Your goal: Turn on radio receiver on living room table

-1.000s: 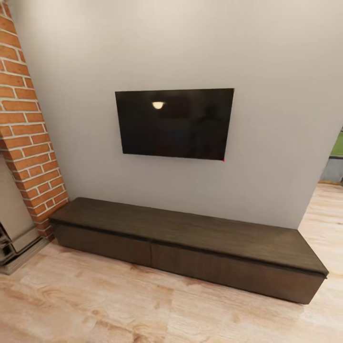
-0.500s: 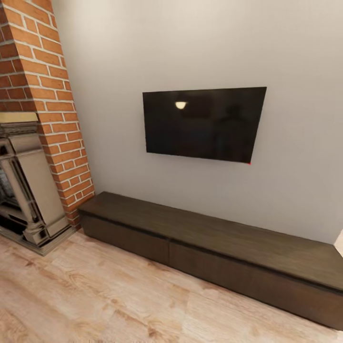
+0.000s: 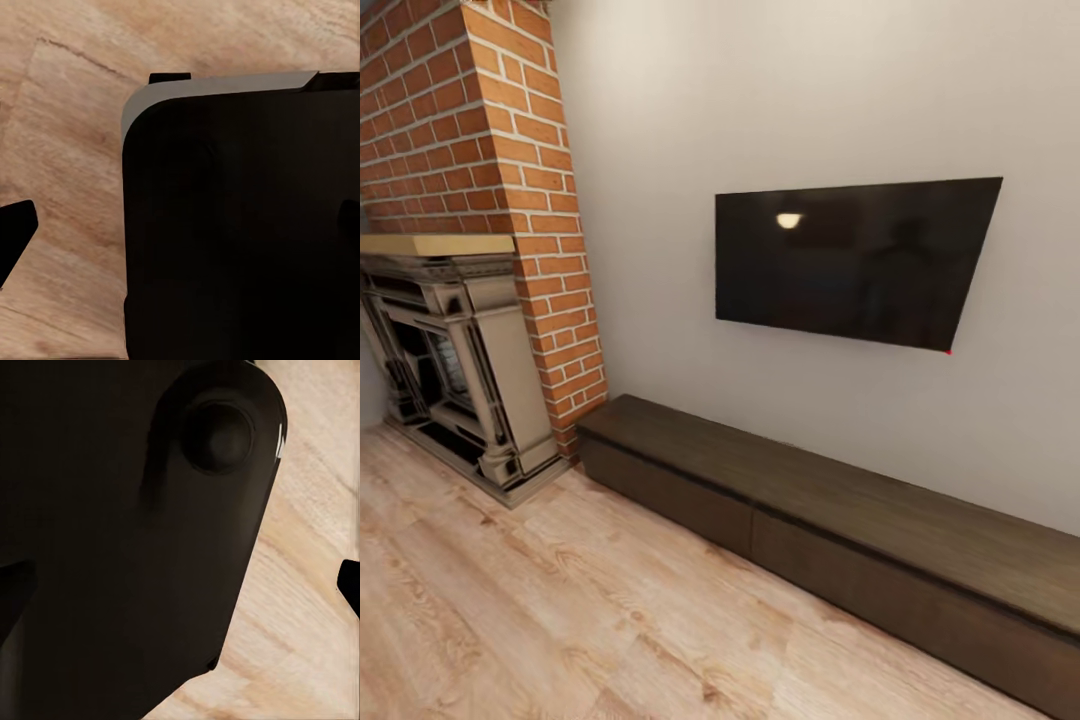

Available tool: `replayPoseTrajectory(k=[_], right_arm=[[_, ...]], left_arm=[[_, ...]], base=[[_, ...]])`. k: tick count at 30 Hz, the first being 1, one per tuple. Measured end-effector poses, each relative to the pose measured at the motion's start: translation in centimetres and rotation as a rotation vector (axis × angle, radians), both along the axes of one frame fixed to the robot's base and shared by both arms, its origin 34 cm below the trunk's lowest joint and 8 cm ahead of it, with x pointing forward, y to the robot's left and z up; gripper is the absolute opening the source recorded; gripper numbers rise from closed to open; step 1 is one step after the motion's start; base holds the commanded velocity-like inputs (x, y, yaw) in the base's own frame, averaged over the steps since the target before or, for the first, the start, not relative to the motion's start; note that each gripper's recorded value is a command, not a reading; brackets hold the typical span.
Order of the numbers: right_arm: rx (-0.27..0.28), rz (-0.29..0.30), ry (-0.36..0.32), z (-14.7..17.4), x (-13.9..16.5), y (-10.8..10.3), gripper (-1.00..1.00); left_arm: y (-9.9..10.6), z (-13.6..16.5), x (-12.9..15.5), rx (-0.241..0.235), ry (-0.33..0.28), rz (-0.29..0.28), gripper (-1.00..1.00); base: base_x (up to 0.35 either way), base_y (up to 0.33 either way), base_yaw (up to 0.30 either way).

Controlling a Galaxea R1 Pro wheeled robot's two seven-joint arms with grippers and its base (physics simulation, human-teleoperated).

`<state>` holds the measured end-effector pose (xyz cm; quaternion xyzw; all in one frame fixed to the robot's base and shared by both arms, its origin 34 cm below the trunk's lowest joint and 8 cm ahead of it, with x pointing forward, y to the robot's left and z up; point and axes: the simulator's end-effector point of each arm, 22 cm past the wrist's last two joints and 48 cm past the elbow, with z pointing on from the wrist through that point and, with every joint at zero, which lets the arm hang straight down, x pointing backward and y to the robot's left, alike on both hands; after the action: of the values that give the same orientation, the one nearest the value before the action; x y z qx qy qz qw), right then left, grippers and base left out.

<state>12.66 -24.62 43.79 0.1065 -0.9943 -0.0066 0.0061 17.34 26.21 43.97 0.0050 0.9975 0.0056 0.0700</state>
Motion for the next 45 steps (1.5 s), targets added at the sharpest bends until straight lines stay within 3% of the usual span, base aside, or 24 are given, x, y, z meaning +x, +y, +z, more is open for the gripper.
replayPoseTrajectory(k=[12,45], right_arm=[[0.013,0.001,0.003,0.0,-0.1,1.1,1.0],[0.017,-0.002,0.0,0.0,-0.2,1.3,1.0]], left_arm=[[0.0,0.0,-0.2,0.0,0.004,-0.001,1.0],[0.0,0.0,-0.4,0.0,0.009,-0.001,1.0]], base=[[0.0,0.0,0.3],[0.0,0.0,0.3]])
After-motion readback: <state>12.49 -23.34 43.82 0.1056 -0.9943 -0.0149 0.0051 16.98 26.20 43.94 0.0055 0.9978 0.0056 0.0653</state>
